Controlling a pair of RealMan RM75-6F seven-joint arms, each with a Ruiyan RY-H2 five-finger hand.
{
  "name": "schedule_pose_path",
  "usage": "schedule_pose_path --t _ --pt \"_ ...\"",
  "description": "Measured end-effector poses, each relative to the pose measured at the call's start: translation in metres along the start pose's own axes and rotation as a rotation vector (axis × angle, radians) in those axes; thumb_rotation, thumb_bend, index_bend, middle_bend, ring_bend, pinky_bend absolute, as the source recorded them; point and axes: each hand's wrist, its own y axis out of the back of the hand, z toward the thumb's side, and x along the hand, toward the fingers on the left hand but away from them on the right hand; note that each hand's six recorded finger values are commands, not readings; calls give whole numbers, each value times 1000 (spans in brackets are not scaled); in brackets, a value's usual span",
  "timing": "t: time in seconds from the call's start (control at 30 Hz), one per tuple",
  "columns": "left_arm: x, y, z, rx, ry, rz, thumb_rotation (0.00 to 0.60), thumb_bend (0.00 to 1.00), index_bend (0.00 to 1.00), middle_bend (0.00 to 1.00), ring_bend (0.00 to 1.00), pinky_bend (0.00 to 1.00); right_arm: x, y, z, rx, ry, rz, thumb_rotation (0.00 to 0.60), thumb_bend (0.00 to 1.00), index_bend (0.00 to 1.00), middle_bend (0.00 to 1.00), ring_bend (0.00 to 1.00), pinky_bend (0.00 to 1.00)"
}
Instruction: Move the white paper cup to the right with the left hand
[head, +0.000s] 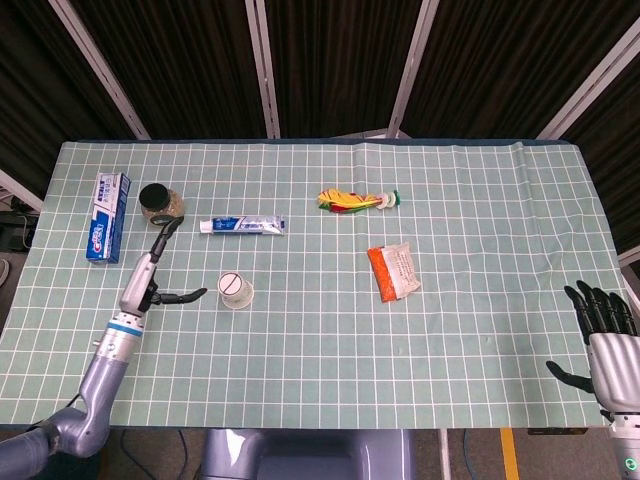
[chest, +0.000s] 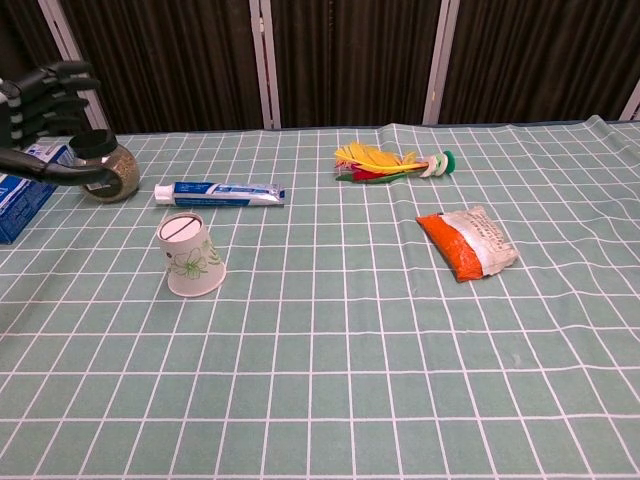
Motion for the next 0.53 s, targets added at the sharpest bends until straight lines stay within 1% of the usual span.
schedule_pose_path --t 0.07,0.17,0.2,0.27,0.3,0.4,0.53 --pt "-6 9 1 84 -9 10 600 0 0 0 0 0 0 1 3 -4 9 -4 600 0 0 0 0 0" --pt "-21 24 0 265 2 27 600 0 0 0 0 0 -1 1 6 0 14 -4 600 0 0 0 0 0" --pt "-28 30 1 346 13 32 600 0 0 0 0 0 -1 0 7 0 15 -3 600 0 0 0 0 0" --pt "-40 38 1 468 36 36 600 0 0 0 0 0 -1 0 8 0 18 -3 600 0 0 0 0 0" --pt "-49 43 3 545 56 36 600 0 0 0 0 0 -1 0 8 0 19 -4 600 0 0 0 0 0" --pt "-71 54 7 697 116 31 600 0 0 0 0 0 0 1 10 0 24 -6 600 0 0 0 0 0" --pt "-97 68 8 791 202 26 600 0 0 0 0 0 1 1 10 0 24 -7 600 0 0 0 0 0"
